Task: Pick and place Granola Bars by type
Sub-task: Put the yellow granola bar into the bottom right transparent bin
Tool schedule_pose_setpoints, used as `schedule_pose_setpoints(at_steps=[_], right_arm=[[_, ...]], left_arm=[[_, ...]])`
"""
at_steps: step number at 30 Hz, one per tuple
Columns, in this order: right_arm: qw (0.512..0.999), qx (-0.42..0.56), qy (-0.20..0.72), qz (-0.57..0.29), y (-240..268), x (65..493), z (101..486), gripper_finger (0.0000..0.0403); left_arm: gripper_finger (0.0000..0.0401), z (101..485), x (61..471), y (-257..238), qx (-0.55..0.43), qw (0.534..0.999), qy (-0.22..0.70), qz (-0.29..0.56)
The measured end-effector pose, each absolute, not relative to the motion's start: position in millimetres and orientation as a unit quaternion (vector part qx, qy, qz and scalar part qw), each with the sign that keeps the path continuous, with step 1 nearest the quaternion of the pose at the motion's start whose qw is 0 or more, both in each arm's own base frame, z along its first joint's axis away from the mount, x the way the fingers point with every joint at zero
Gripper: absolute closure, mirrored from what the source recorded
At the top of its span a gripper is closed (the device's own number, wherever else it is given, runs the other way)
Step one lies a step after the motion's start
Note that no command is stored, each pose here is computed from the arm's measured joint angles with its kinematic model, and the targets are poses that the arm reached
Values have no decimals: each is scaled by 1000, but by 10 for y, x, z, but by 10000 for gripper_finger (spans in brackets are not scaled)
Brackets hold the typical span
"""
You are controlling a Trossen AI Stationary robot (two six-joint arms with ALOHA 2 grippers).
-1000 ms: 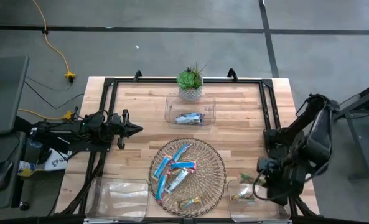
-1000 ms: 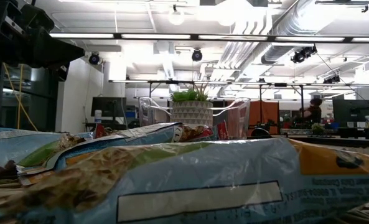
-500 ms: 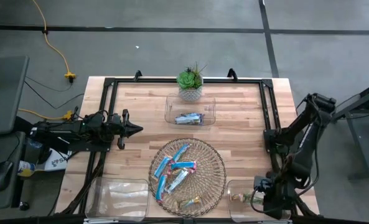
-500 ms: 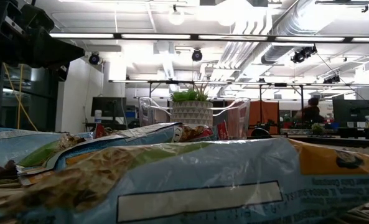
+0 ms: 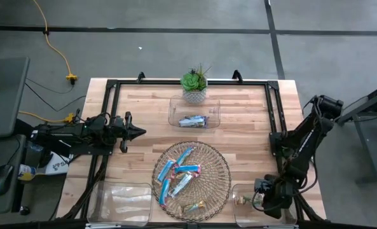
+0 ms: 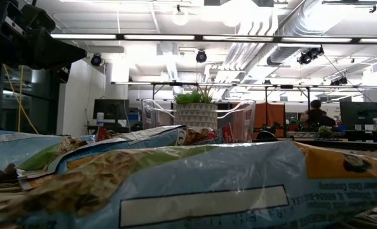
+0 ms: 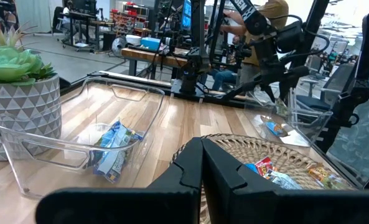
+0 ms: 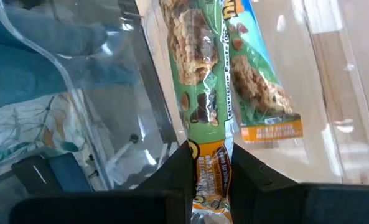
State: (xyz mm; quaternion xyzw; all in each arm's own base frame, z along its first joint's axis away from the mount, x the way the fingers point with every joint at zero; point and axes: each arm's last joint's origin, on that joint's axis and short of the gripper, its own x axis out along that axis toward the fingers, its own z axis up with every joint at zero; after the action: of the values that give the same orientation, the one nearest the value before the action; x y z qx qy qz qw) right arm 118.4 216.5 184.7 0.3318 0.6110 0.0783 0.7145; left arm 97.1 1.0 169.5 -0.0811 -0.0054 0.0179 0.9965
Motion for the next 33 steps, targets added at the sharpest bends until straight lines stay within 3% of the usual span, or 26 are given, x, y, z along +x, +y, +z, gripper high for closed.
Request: schedule_pose_setpoints(at_steps=[12,28,33], right_arm=[[733,307,599,99,2127,1259,1846,347],[719,318,606,123,2159,1261,1868,347],[716,333,600,127,2178,1273,1886,319]], left_arm=[[400,1695,971,10,-81,997,-5,18],[400,1696,971,10,-81,997,-5,18],[400,1696,971,10,-81,997,-5,18]])
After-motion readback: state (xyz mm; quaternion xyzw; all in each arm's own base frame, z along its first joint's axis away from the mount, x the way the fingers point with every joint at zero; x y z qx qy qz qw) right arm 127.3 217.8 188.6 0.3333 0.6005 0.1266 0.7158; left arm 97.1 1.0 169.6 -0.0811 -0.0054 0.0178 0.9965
